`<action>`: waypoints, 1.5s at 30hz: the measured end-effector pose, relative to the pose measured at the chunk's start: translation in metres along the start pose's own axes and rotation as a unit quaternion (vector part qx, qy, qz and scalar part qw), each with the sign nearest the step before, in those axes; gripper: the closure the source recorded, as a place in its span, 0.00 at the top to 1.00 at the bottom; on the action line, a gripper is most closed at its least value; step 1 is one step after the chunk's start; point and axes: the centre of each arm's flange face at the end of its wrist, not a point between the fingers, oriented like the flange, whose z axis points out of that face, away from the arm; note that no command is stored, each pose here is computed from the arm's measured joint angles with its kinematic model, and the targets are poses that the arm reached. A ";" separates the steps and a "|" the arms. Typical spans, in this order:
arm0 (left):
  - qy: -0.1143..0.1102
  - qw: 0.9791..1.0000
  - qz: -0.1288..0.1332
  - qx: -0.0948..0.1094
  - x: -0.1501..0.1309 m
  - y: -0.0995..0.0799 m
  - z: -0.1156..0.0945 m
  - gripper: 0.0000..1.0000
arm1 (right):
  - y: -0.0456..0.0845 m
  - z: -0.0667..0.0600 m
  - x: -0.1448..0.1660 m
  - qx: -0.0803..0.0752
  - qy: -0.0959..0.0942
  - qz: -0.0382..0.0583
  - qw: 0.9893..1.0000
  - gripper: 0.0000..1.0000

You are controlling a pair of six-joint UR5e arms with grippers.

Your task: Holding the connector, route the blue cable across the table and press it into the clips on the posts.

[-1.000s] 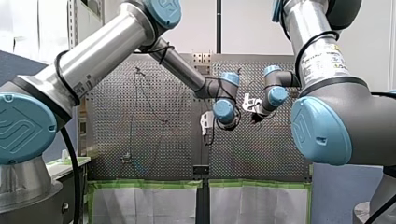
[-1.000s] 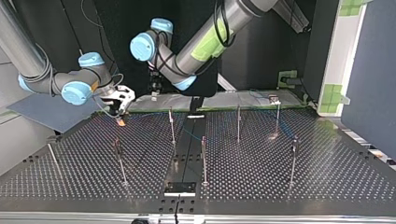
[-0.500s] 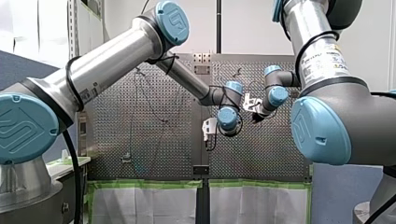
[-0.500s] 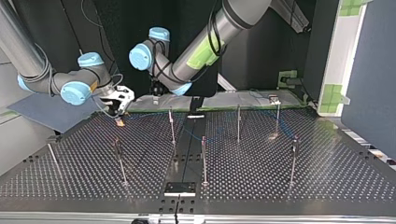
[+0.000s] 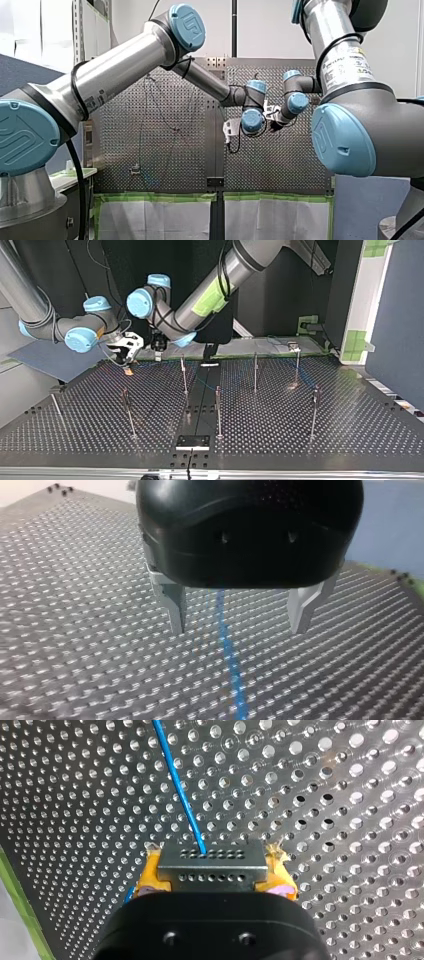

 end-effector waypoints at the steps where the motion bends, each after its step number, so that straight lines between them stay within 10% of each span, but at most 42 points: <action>1: -0.005 1.000 -0.002 -0.003 -0.004 0.000 0.002 1.00 | 0.000 0.000 0.000 0.000 0.000 0.000 1.000 0.00; 28: -0.005 1.000 -0.006 -0.021 0.020 0.005 0.054 1.00 | -0.005 0.000 0.004 0.022 0.001 -0.002 1.000 0.00; 33: -0.003 1.000 -0.002 -0.023 0.024 0.005 0.051 0.71 | -0.005 0.000 0.004 0.022 0.002 -0.002 1.000 0.00; 34: -0.003 1.000 -0.001 -0.024 0.024 0.005 0.051 0.49 | -0.005 0.000 0.004 0.022 0.002 -0.002 1.000 0.00; 38: -0.004 1.000 0.003 -0.026 0.024 0.005 0.050 0.13 | -0.005 0.000 0.004 0.022 0.002 -0.001 1.000 0.00; 45: -0.006 1.000 0.000 -0.028 0.020 0.002 0.049 0.00 | -0.005 0.000 0.005 0.022 0.002 -0.002 1.000 0.00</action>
